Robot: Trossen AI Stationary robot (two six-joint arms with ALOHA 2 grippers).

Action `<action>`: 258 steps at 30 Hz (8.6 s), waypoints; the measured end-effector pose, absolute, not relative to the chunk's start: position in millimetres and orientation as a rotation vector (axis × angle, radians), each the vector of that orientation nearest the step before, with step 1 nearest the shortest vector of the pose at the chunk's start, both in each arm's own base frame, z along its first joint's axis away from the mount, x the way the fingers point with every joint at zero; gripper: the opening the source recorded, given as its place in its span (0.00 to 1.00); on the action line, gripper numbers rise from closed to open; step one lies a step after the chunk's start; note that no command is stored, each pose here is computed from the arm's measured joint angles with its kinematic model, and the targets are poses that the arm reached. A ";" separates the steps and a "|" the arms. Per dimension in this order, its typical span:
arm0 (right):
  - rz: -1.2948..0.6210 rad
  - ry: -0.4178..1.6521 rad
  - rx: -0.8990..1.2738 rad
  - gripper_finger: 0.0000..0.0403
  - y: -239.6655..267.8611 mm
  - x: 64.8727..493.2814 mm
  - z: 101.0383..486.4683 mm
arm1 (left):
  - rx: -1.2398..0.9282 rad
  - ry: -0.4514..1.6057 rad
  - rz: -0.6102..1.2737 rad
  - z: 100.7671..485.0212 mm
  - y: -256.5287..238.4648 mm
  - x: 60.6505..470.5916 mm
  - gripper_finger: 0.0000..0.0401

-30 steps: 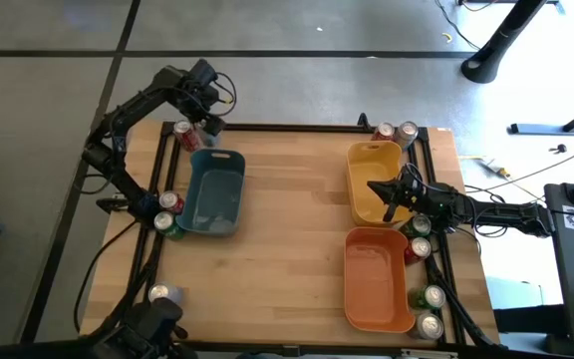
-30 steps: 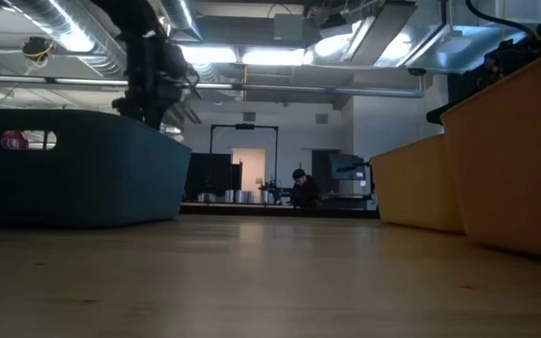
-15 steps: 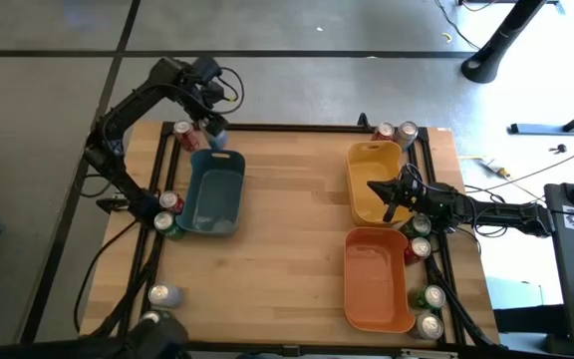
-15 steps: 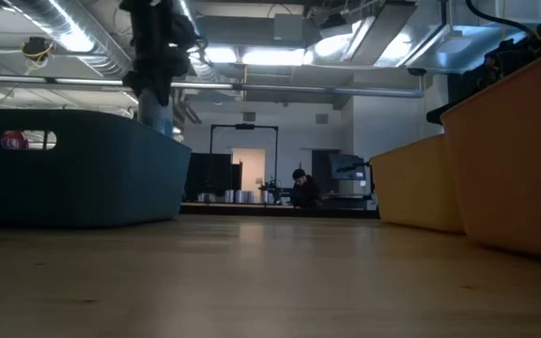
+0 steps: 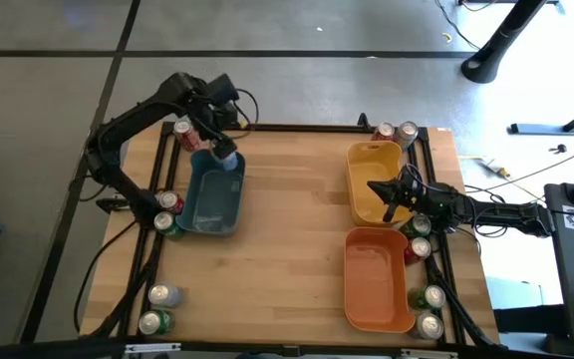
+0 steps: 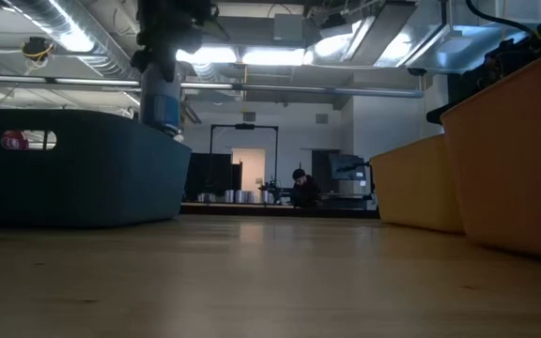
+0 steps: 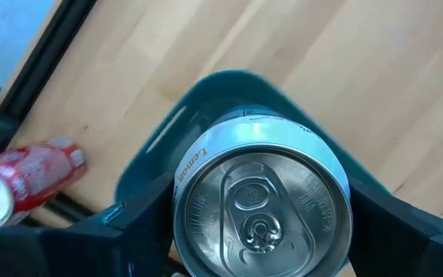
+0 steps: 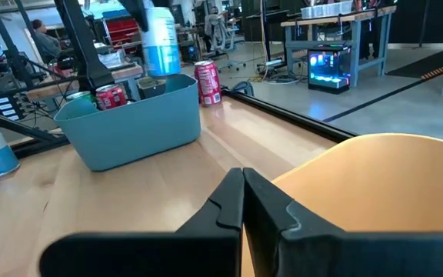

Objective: Sort soda cans
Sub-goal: Put the top left blue-white soda can into the blue bin, then put the bottom left blue-white soda can into the blue bin

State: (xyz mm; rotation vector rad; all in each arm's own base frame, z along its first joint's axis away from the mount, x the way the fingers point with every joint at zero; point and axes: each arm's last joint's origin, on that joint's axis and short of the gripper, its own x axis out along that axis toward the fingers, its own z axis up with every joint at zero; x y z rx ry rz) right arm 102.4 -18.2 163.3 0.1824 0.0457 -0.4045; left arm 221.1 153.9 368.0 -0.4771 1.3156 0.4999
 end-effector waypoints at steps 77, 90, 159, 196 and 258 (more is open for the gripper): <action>-0.455 0.024 0.149 0.02 -19.6 102.0 165.5 | -0.421 1.296 0.891 234.0 128.8 170.8 0.92; -0.455 0.024 0.149 0.02 -19.6 102.0 165.5 | -0.358 1.324 0.859 274.7 129.5 171.8 0.95; -0.446 0.055 0.136 0.02 -19.3 101.8 163.2 | -0.839 1.474 0.643 302.4 -197.2 143.1 0.92; -0.434 0.058 0.137 0.02 -19.0 102.0 162.7 | -0.914 1.434 0.677 266.2 -218.5 120.2 0.92; -0.432 0.068 0.098 0.02 -19.0 102.0 162.5 | -0.781 1.385 0.683 311.1 -168.3 155.6 0.73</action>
